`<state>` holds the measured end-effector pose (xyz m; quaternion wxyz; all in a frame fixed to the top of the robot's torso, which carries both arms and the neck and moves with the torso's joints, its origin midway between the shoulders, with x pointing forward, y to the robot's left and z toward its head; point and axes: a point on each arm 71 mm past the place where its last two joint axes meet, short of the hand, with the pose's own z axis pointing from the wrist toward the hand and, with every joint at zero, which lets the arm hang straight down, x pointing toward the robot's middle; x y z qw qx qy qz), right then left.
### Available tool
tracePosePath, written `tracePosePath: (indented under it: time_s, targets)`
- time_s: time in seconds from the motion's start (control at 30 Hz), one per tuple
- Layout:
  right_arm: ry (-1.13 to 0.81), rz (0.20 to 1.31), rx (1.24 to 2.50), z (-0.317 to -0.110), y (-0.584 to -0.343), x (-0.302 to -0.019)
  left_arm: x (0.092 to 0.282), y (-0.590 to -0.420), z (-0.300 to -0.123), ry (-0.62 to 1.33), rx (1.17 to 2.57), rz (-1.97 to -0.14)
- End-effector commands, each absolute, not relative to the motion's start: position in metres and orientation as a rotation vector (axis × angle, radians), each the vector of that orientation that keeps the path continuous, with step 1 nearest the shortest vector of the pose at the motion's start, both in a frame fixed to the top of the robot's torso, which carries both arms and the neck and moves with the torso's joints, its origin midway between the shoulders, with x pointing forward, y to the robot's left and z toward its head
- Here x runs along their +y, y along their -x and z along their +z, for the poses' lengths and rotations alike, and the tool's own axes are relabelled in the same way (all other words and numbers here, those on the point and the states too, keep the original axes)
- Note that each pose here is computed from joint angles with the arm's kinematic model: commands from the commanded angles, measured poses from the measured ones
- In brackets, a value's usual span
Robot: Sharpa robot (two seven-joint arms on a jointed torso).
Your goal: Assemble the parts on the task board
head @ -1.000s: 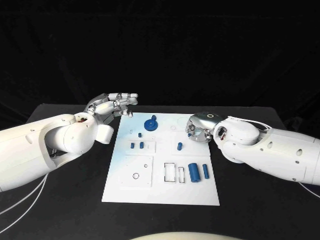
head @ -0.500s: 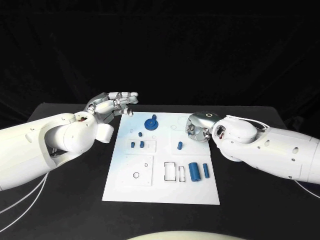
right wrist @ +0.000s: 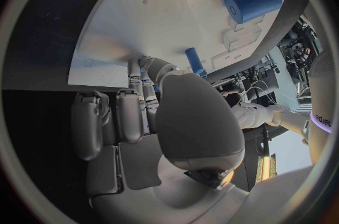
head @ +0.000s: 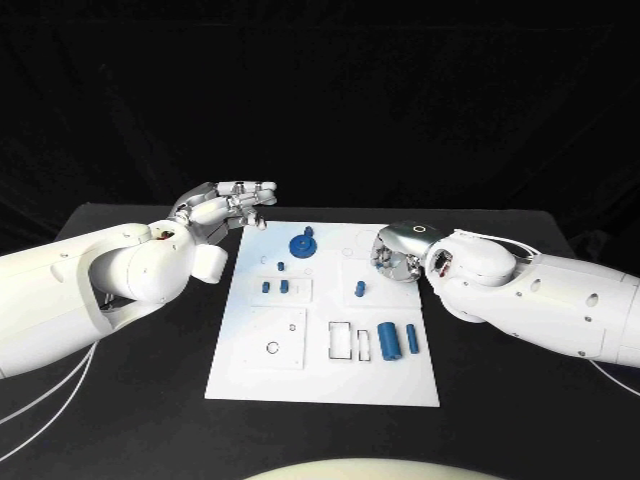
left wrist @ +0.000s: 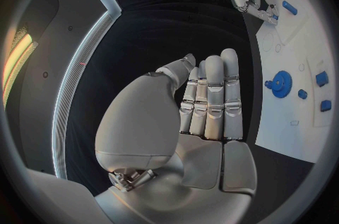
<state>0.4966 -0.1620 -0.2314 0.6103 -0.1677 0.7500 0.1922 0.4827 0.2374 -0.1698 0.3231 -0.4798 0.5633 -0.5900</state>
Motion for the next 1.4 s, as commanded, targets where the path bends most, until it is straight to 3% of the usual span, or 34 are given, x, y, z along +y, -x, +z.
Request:
tracePosePath:
  time_s: [0.03, 0.8, 1.17, 1.4]
  targets:
    - [0.388, 0.462, 1.691, -0.232, -0.494, -0.161, 0.236, -0.483, -0.169, 1.253, 1.478, -1.570]
    - [0.333, 0.582, 1.585, -0.198, -0.472, -0.161, 0.240, -0.485, -0.170, 1.259, 1.477, -1.558]
    - [0.386, 0.771, 1.551, -0.174, -0.435, -0.112, 0.239, -0.488, -0.172, 1.263, 1.482, -1.554]
    - [0.413, 0.861, 1.569, -0.183, -0.424, -0.081, 0.236, -0.490, -0.173, 1.266, 1.486, -1.551]
